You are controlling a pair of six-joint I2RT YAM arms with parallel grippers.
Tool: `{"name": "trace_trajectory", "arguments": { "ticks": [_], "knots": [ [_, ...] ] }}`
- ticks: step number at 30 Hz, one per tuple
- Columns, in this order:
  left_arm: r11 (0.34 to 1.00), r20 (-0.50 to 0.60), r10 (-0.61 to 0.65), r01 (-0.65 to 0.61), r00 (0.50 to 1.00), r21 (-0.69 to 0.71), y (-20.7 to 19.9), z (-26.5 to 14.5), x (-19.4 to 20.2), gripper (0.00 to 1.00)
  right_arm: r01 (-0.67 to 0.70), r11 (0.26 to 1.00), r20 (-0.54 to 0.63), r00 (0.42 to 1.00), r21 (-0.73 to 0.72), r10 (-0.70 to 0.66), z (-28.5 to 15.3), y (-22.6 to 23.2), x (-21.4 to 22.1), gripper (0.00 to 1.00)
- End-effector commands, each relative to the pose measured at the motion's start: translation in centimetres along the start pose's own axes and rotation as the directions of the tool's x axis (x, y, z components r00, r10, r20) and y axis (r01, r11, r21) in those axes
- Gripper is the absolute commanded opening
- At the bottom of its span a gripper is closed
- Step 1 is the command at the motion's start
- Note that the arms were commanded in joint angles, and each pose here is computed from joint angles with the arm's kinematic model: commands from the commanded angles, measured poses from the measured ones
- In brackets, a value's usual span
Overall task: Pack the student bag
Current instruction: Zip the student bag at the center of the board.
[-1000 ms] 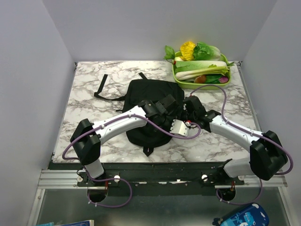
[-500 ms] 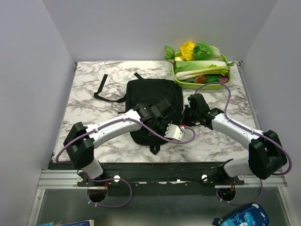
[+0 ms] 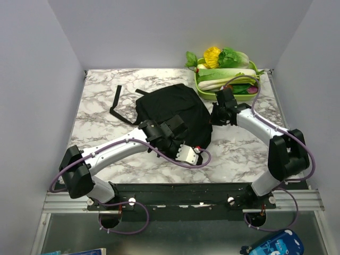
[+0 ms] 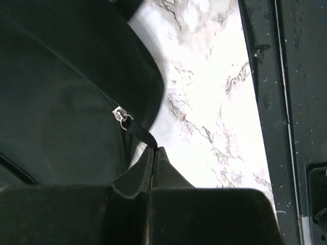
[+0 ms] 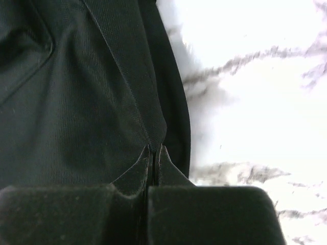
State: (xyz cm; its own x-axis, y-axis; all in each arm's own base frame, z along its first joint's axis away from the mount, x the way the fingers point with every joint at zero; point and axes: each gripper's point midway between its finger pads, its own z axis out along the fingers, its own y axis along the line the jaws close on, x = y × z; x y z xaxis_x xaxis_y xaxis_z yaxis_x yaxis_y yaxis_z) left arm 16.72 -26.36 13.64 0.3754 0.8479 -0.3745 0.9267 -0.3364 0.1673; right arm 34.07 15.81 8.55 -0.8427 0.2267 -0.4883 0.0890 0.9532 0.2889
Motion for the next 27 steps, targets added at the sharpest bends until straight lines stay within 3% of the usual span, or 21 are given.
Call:
{"name": "trace_trajectory", "arguments": {
  "ticks": [1,4,5,11,18,23,27],
  "knots": [
    [0.994,-0.033,-0.027,0.030,0.999,0.103,-3.5,-1.4,1.3,0.00,0.051,0.994,0.159,0.985,0.094,-0.066,0.8,-0.5,-6.8,0.01],
    [0.996,-0.013,-0.039,0.040,0.999,0.084,-3.1,-1.4,0.8,0.00,0.079,0.997,0.152,0.985,0.000,-0.078,1.6,2.1,-8.2,0.08],
    [0.996,-0.008,-0.048,0.049,0.999,0.074,-2.9,-1.3,0.7,0.00,0.085,0.995,0.148,0.986,-0.047,-0.077,1.4,3.2,-8.5,0.22],
    [0.997,0.030,-0.064,0.065,0.998,-0.041,0.4,-0.4,-0.7,0.00,0.093,0.986,0.153,0.986,-0.137,-0.072,-1.1,5.0,-7.5,0.58],
    [0.983,0.024,-0.085,0.088,0.996,-0.161,5.6,0.4,-1.3,0.00,-0.024,0.972,0.014,1.000,-0.232,0.028,-5.5,5.3,0.9,0.66],
    [0.985,0.006,-0.076,0.076,0.997,-0.155,6.0,0.4,-0.6,0.00,-0.031,0.947,-0.120,0.993,-0.319,-0.008,-6.2,8.0,7.2,0.69],
    [0.986,-0.001,-0.073,0.072,0.997,-0.149,5.8,0.1,-0.4,0.00,-0.066,0.929,-0.194,0.981,-0.365,-0.007,-5.8,9.9,9.5,0.71]
  ]
}}
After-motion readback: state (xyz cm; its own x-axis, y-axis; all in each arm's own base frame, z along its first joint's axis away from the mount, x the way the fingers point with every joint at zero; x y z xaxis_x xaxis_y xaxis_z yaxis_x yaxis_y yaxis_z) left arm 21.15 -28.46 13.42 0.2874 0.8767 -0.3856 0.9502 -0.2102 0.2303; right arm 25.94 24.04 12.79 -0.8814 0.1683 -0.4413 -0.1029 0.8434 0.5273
